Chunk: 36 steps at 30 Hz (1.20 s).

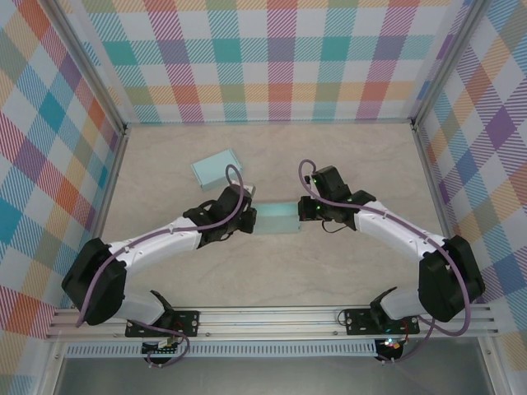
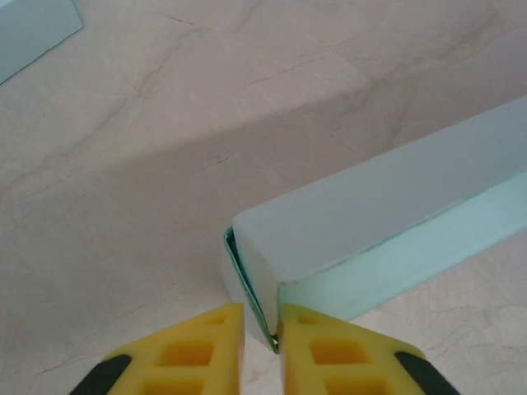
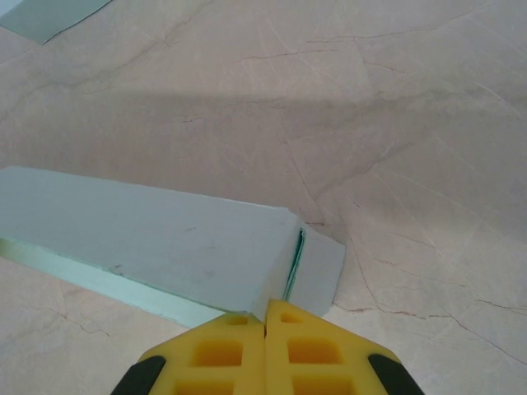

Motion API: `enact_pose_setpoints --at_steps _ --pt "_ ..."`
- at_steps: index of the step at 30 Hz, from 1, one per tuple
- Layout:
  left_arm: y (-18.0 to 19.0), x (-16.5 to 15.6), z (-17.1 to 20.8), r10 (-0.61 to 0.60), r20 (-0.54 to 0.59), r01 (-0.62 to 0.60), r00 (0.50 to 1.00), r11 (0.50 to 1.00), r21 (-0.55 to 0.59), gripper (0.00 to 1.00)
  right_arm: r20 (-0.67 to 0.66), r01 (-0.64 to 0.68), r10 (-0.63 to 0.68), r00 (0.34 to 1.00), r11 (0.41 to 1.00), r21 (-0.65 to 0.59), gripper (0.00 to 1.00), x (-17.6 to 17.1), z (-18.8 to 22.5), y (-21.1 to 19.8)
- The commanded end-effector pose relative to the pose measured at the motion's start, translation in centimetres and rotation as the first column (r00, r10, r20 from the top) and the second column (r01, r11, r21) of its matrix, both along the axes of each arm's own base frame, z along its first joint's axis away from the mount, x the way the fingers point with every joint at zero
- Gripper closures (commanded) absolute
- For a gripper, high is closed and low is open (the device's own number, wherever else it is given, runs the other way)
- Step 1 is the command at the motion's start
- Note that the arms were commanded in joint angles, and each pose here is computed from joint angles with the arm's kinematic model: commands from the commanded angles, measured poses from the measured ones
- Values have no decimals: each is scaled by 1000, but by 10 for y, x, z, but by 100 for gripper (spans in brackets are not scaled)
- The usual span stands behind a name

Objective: Fold the paper box

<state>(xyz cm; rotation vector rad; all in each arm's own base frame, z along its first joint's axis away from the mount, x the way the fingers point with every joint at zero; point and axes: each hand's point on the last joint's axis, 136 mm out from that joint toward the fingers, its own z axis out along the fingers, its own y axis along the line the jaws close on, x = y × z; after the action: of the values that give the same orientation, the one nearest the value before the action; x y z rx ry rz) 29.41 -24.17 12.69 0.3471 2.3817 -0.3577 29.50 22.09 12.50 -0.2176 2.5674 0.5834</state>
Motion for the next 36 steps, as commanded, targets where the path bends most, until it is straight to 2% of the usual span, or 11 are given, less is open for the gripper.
enact_pose_setpoints --at_steps 1,4,6,12,17,27,36 --pt "-6 -8 22 -15 37 18 999 997 -71 74 -61 -40 37 997 998 -52 100 -18 -19 -4" --pt "-2 -9 35 4 64 2 998 995 -97 62 -57 -44 41 998 998 -55 100 -18 -19 -2" --pt "4 -9 43 34 84 -25 996 994 -111 51 -58 -47 44 997 997 -58 100 -18 -20 -2" --pt "16 -1 63 127 150 -103 980 981 -162 41 -55 -52 48 997 996 -70 100 -19 -20 -1" --pt "7 11 62 154 152 -124 976 974 -190 41 -51 -53 50 997 996 -72 100 -19 -20 -1" --pt "-1 31 28 229 105 -206 968 960 -192 42 -49 -56 52 997 995 -77 99 -20 -20 0" --pt "13 24 4 280 73 -264 957 949 -175 44 -32 -54 51 998 995 -88 97 -21 -15 -3"
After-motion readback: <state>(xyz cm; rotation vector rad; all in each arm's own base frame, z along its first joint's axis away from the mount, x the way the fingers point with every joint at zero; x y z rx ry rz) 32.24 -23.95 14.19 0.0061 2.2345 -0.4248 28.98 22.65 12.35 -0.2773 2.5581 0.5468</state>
